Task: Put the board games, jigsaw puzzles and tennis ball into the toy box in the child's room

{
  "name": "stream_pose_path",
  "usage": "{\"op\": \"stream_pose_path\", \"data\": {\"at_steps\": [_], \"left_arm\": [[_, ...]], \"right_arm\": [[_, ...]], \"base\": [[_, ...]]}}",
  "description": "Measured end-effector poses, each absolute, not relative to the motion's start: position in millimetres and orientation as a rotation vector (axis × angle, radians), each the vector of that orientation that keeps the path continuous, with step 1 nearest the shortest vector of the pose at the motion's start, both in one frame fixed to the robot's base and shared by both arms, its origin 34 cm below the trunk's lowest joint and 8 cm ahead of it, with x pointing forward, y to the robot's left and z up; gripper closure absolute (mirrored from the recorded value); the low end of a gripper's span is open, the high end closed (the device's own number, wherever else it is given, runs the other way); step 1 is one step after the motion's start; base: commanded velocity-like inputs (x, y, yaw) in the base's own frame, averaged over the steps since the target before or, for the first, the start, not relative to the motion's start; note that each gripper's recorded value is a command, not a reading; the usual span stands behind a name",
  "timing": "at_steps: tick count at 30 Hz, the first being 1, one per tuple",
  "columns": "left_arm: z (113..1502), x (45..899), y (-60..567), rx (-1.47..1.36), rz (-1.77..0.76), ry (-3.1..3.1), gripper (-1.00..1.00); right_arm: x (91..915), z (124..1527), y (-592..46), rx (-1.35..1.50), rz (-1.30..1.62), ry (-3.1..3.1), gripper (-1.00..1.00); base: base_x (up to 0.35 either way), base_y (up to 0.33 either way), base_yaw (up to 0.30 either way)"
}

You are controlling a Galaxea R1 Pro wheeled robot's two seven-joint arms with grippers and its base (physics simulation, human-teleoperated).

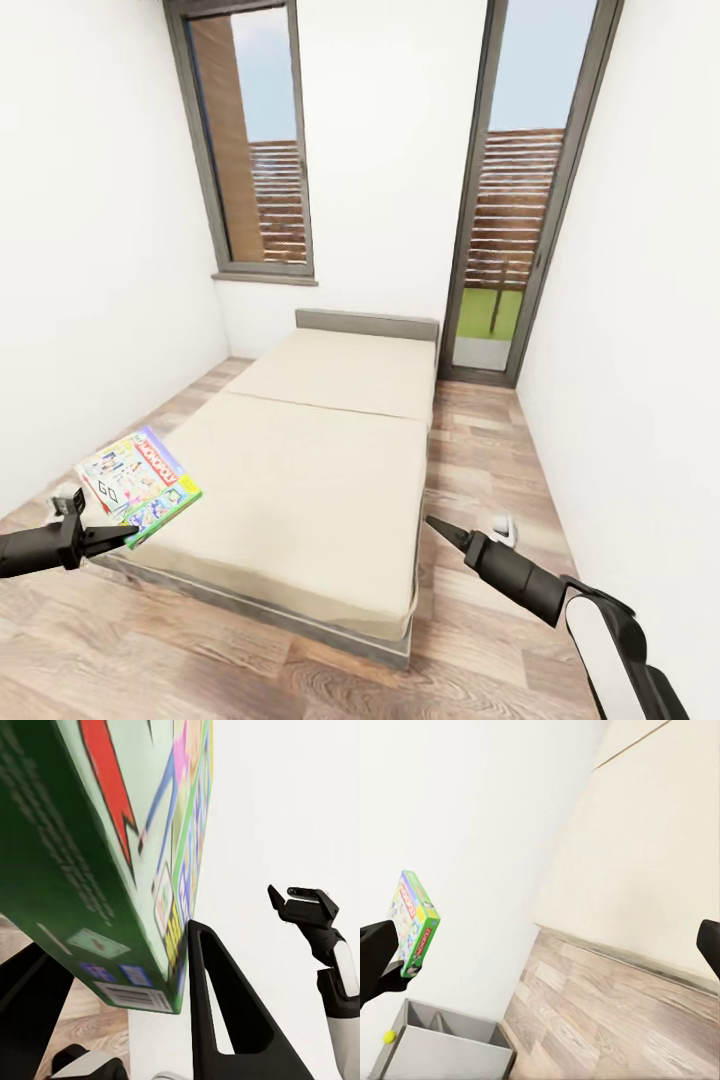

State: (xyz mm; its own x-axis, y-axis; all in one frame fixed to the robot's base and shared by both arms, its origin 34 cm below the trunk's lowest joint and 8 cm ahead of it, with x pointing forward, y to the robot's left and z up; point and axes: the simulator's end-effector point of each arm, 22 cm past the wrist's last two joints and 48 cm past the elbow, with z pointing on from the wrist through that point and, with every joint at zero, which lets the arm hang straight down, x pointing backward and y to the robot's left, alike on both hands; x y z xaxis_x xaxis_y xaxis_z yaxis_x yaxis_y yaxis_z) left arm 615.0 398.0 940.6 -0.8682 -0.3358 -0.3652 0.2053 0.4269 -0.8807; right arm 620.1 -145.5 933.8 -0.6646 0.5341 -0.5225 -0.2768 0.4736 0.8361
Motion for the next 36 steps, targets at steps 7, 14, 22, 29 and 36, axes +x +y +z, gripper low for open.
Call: {"op": "stream_pose_path", "data": {"at_steps": [7,14,22,29,36], "left_arm": [[948,615,398,-0.114,-1.452,2.194,1.0],[955,614,397,-0.116,-1.455,2.2,1.0],[964,613,396,-0.117,-1.458,2.204,1.0],[973,612,396,-0.117,-1.458,2.204,1.0],[981,610,395,-0.117,-1.459,2.205,1.0]], "right_arm": [[620,941,-146,0.219,1.277,1.926,-1.0],[619,948,-146,0.222,1.276,1.93,-1.0],[619,958,-146,0.222,1.274,1.933,-1.0],[618,967,-147,0.222,1.272,1.932,-1.0],[613,975,-136,0.191,1.282,1.943,-1.0]], "base": [[0.0,0.0,0.264],[0.0,0.0,0.269],[0.0,0.0,0.277],[0.0,0.0,0.28],[0.0,0.0,0.283]]}}
